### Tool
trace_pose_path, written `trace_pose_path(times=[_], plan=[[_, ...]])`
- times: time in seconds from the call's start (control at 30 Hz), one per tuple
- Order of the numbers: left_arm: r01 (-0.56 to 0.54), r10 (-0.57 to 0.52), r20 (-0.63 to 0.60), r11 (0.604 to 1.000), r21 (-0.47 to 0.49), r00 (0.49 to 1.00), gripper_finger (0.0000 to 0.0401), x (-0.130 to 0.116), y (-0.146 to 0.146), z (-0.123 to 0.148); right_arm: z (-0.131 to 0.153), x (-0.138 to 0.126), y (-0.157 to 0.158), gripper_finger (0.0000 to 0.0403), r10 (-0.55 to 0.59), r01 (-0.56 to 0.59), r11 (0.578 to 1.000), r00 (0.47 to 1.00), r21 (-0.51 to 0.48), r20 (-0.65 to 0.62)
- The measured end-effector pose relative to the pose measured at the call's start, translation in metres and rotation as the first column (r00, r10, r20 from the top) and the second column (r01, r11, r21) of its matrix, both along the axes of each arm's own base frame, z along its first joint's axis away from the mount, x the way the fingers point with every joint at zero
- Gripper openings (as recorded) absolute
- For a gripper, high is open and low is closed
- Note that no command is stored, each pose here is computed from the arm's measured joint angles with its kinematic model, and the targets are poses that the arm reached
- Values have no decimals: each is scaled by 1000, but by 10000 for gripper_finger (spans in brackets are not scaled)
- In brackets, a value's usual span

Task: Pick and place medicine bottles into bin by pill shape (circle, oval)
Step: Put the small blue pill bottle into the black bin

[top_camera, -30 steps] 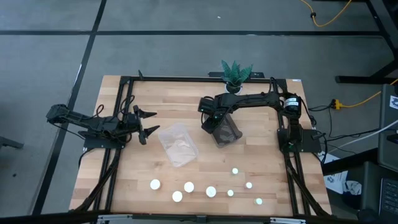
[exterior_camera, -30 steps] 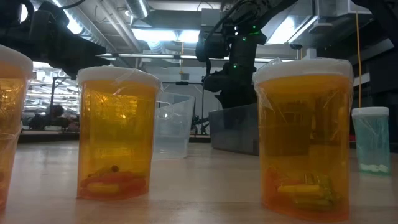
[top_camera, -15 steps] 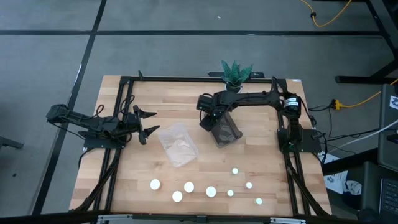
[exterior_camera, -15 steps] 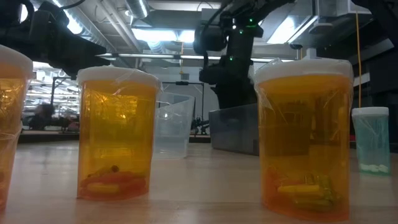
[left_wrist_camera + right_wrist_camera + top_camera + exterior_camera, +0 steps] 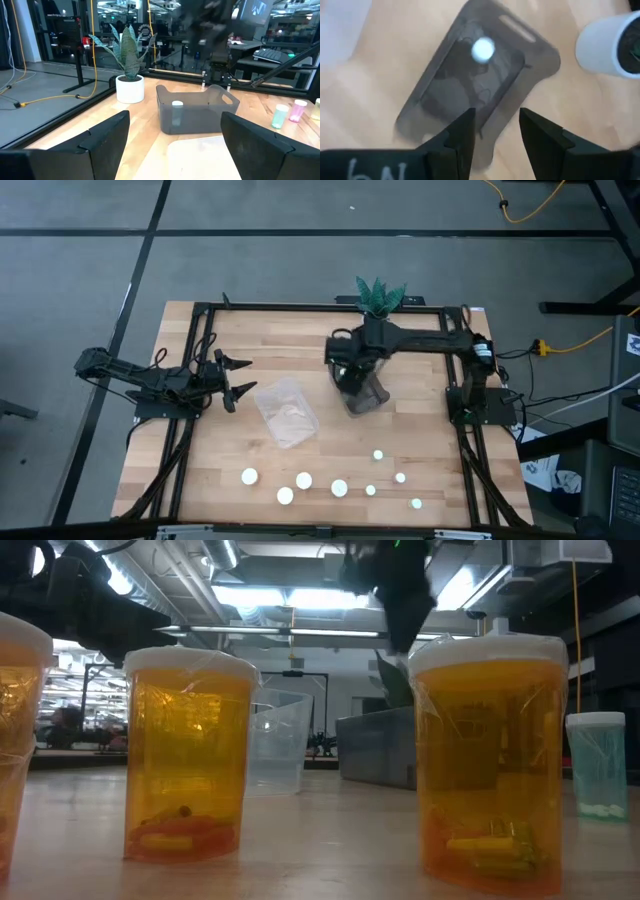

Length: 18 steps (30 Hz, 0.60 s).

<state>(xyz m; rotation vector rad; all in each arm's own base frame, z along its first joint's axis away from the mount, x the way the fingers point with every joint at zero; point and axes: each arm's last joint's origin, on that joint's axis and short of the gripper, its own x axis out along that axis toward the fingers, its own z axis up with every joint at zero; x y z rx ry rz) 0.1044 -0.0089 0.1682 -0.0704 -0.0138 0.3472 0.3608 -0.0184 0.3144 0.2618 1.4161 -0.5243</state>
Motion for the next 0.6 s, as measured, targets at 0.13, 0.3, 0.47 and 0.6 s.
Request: trace_pose_path(times=[0.13, 0.3, 0.47, 0.6], plan=[[0, 0, 0, 1000, 0, 1000, 305, 0, 0, 0, 23, -22, 44, 154, 58, -58, 998, 998, 4, 22], [0, 0, 0, 1000, -1, 1000, 305, 0, 0, 0, 40, -50, 102, 154, 96, -97, 995, 991, 8, 91], [0, 0, 0, 1000, -1, 1000, 305, 0, 0, 0, 34, -77, 154, 154, 30, -32, 999, 993, 10, 113], [0, 0, 1, 1000, -1, 1000, 305, 0, 0, 0, 15, -96, 187, 154, -64, 61, 997, 994, 39, 84]])
